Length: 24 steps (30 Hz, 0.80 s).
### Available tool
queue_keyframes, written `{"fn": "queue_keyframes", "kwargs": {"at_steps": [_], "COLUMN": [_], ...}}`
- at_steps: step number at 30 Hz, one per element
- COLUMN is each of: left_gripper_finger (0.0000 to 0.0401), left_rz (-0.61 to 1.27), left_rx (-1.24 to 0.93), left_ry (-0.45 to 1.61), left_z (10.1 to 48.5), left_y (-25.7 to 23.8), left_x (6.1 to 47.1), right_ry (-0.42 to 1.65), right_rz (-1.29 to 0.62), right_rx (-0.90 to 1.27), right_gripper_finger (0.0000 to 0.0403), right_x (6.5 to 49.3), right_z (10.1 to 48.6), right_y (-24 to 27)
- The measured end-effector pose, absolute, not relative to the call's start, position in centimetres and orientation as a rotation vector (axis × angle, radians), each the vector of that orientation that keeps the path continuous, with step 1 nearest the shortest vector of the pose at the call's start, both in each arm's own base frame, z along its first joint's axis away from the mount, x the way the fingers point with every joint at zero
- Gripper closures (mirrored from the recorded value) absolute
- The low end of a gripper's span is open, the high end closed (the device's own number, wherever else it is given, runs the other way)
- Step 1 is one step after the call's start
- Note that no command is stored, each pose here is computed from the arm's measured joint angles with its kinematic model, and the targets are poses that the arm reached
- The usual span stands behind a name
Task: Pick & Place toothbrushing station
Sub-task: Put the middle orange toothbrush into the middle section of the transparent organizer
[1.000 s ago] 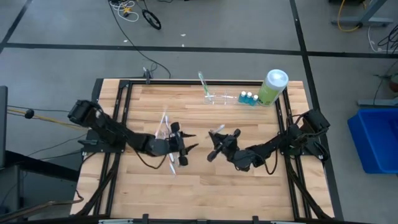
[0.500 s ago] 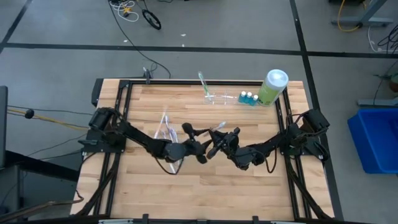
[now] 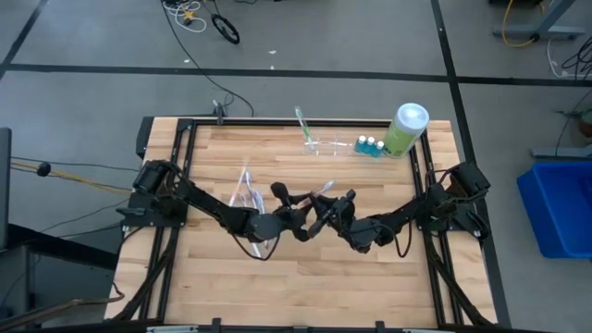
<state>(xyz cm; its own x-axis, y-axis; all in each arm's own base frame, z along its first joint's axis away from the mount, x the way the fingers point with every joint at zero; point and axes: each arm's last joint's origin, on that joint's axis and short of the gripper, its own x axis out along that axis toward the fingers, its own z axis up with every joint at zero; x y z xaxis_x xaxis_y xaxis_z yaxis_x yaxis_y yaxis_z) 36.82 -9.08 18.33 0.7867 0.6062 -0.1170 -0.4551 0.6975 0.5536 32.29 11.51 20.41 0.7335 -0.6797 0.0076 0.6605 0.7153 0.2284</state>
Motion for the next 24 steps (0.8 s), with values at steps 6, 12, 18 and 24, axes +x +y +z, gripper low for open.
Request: {"fn": "queue_keyframes", "kwargs": {"at_steps": [6, 12, 18, 24], "left_gripper_finger": [0.0354, 0.0355, 0.0354, 0.0354], "left_rz": [0.627, 0.577, 0.5, 0.404], "left_rx": [0.519, 0.523, 0.489, 0.45], "left_ry": [0.3, 0.307, 0.35, 0.377], "left_z": [18.4, 18.2, 17.5, 17.1], "left_y": [-9.0, -9.1, -9.1, -9.2], "left_x": [36.8, 36.8, 36.8, 36.7], "right_ry": [-0.089, -0.089, -0.048, 0.064], "right_rz": [-0.752, -0.72, -0.655, -0.549], "right_rx": [0.211, 0.211, 0.139, 0.116], "right_gripper_finger": [0.0364, 0.0322, 0.0294, 0.0235], "right_x": [32.2, 32.3, 32.1, 30.6], "right_z": [20.3, 20.4, 20.3, 20.9], "right_y": [11.6, 11.6, 12.5, 13.6]}}
